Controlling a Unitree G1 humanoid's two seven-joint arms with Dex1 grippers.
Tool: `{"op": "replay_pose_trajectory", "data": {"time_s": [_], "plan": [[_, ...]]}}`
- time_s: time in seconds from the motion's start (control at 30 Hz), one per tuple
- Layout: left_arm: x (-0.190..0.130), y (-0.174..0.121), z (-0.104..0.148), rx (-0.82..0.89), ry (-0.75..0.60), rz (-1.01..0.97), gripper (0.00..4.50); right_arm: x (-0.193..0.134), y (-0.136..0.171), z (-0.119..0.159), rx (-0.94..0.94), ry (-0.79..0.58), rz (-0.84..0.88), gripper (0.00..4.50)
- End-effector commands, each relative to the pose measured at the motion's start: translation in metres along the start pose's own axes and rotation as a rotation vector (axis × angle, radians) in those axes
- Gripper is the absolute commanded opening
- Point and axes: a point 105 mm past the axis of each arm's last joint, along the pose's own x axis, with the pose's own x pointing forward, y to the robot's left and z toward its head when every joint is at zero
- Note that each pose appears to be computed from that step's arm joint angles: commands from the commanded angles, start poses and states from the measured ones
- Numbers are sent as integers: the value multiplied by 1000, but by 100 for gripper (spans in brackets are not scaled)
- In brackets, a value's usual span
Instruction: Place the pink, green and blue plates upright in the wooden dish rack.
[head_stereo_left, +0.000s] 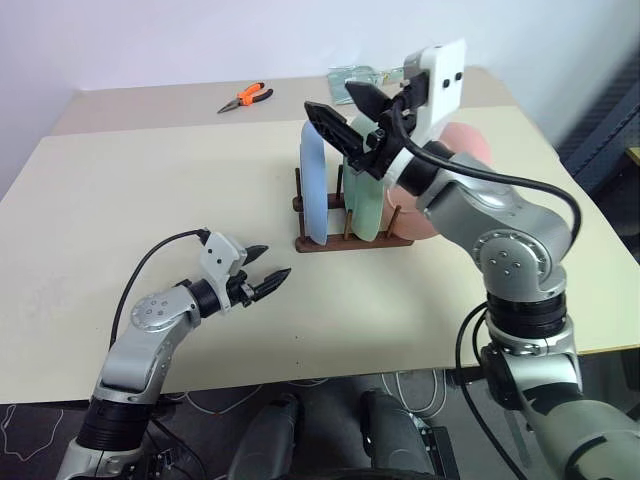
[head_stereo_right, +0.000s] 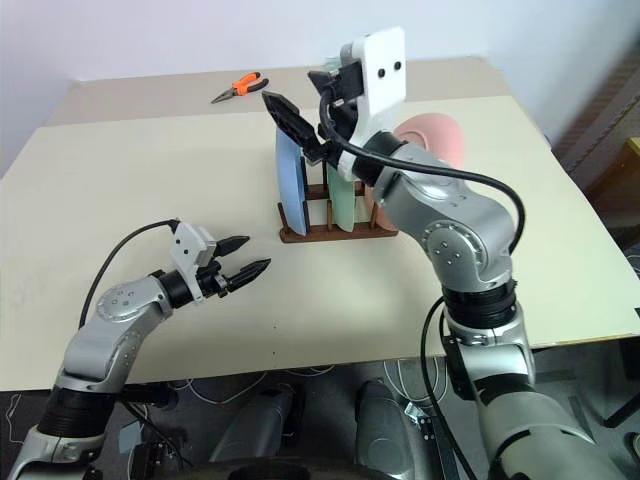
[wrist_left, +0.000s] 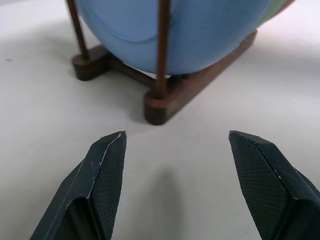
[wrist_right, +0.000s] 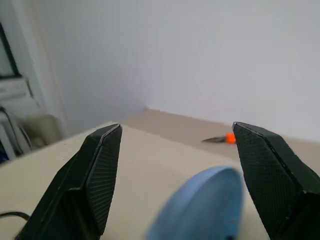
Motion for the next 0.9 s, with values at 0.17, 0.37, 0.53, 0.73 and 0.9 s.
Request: {"op": "replay_pose_trajectory", "data": {"time_s": [0.17, 0.37, 0.53, 0.73, 0.9], "plan": [[11, -22, 16, 22, -60, -90, 337, -93, -98, 44, -308, 26, -326, 117], [25, -40, 23, 18, -83, -174, 337, -149, -136, 0, -606, 409, -453, 2], [29, -42, 25, 25, -81, -192, 337, -161, -136, -38, -697, 574, -392, 2], [24, -38, 24, 33, -70, -174, 337, -131, -101, -40, -651, 444, -222, 2], [21, -39, 22, 29, -65, -162, 337, -128, -98, -38, -647, 436, -194, 2]]}}
